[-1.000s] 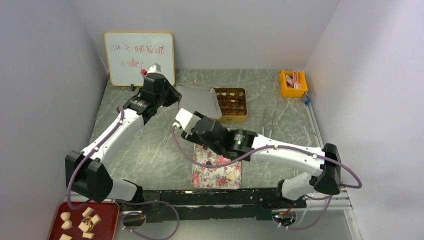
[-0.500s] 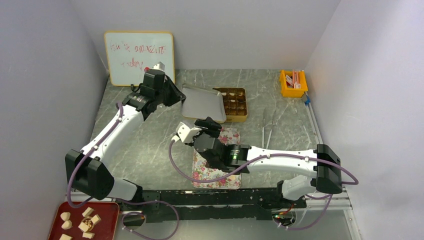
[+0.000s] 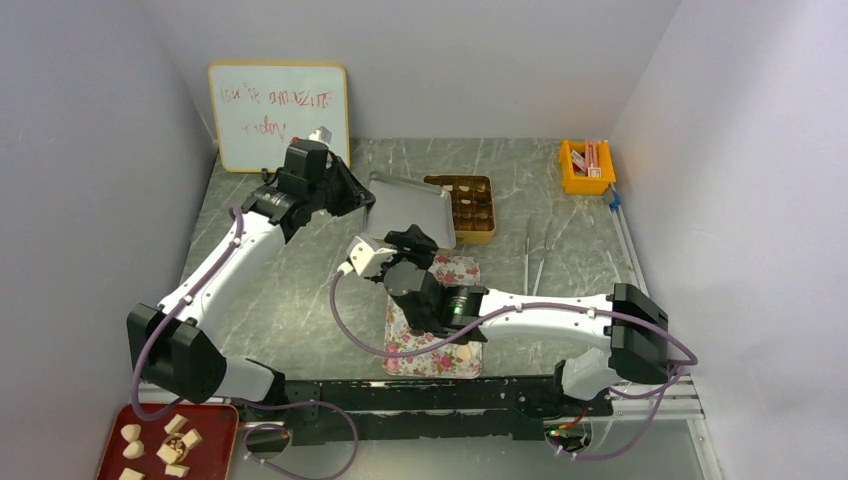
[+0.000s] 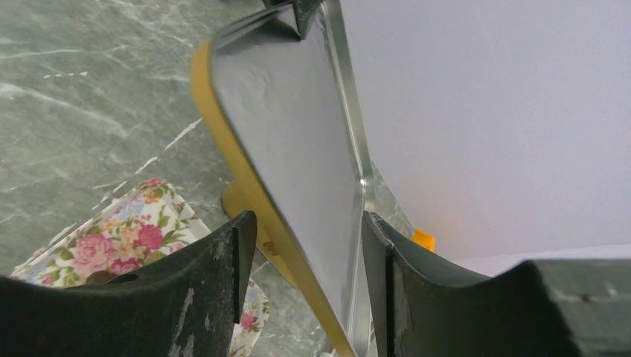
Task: Pack the chocolate
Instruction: Pick up the box lid from the center of the board.
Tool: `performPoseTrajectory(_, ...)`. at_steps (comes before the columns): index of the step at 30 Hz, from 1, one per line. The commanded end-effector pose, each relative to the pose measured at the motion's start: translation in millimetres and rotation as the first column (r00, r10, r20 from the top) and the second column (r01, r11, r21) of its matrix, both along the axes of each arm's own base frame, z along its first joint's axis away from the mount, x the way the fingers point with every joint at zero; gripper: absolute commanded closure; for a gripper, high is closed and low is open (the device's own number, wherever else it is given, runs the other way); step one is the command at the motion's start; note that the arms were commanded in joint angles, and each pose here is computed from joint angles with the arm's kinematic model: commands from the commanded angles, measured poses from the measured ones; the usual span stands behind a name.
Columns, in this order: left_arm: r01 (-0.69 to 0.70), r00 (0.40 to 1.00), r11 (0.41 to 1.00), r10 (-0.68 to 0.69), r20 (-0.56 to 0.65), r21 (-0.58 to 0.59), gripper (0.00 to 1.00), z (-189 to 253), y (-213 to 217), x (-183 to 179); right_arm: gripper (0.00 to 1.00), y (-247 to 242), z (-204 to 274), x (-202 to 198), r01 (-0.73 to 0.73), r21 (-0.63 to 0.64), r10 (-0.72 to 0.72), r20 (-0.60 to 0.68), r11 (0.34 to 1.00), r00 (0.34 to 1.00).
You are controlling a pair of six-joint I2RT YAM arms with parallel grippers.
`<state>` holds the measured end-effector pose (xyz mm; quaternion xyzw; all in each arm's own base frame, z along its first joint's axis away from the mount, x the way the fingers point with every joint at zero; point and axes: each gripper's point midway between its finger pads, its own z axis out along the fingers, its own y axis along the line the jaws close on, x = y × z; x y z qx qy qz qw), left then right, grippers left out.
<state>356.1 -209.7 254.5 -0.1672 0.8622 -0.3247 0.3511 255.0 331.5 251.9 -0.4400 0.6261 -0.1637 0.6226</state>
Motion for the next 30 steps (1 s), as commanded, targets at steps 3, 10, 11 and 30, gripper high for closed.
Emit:
performPoseTrajectory(3,0.034,0.998,0.998,-0.031,0.058,-0.059,0.95,31.8,-2.8,-10.1,0.51,-6.1,18.9,22.1,0.051,0.093,-0.052,0.012,0.994,0.999)
performPoseTrajectory(10,0.051,0.998,0.997,-0.048,0.047,-0.065,0.95,30.5,-4.5,-12.4,0.84,-11.0,21.3,33.0,0.062,0.126,-0.059,-0.022,0.990,0.998)
performPoseTrajectory(11,0.052,0.998,0.996,-0.049,0.045,-0.068,0.95,29.7,-4.8,-12.1,0.87,-11.2,21.5,33.9,0.062,0.127,-0.059,-0.024,0.990,0.998)
performPoseTrajectory(30,-0.053,0.991,0.996,0.062,0.116,-0.077,0.34,31.8,15.3,24.4,1.00,-9.5,28.2,41.9,0.034,0.257,0.022,-0.209,0.966,0.978)
